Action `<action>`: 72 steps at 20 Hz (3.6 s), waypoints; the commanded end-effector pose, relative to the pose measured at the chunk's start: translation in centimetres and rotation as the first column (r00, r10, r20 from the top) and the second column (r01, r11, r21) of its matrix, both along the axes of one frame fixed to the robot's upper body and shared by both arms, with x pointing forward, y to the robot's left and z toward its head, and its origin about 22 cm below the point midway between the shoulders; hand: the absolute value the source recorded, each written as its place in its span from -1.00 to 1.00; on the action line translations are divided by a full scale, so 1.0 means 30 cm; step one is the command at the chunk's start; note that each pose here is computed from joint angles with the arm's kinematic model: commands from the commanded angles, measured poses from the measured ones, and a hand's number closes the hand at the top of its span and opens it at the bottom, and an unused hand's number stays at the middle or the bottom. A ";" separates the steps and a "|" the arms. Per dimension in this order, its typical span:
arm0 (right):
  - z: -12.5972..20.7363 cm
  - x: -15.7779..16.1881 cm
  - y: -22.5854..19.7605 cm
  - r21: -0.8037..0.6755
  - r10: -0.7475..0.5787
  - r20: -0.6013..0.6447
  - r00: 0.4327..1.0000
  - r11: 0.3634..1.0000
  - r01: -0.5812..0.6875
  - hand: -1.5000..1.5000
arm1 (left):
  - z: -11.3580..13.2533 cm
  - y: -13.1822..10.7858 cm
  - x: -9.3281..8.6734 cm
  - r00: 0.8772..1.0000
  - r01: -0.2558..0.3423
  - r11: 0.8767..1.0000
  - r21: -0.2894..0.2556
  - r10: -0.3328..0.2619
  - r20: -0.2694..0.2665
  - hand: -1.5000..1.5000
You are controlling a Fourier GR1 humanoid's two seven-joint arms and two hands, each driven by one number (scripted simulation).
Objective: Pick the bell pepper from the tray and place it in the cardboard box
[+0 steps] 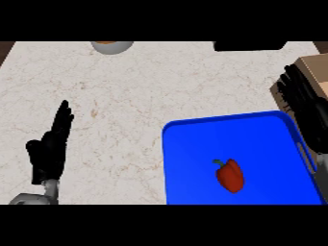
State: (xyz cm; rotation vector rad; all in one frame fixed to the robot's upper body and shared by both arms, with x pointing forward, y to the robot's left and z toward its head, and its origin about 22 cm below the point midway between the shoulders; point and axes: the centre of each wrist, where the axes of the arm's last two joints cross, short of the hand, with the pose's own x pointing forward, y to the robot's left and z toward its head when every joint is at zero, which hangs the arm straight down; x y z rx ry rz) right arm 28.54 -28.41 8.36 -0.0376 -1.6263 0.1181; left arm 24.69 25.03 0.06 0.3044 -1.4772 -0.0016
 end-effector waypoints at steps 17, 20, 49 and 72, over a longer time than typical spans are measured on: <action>0.036 -0.261 -0.083 -0.375 0.507 0.435 0.744 0.853 -0.362 -1.00 | 0.157 0.262 -0.033 0.996 0.087 0.978 -0.187 -0.092 -0.019 0.00; 0.151 -0.223 -0.126 -0.658 0.582 0.228 0.781 0.683 -0.317 -1.00 | 0.151 0.224 -0.009 0.995 0.085 0.977 -0.195 -0.093 -0.033 0.00; 0.215 -0.233 0.250 -0.837 0.368 -0.466 0.804 0.111 -0.536 -1.00 | 0.185 0.202 0.038 0.993 0.104 0.975 -0.197 -0.111 -0.029 0.00; 0.085 -0.220 0.303 -0.859 0.388 -0.453 0.803 0.051 -0.509 -1.00 | 0.196 0.252 -0.051 0.993 0.114 0.971 -0.209 -0.120 -0.013 0.00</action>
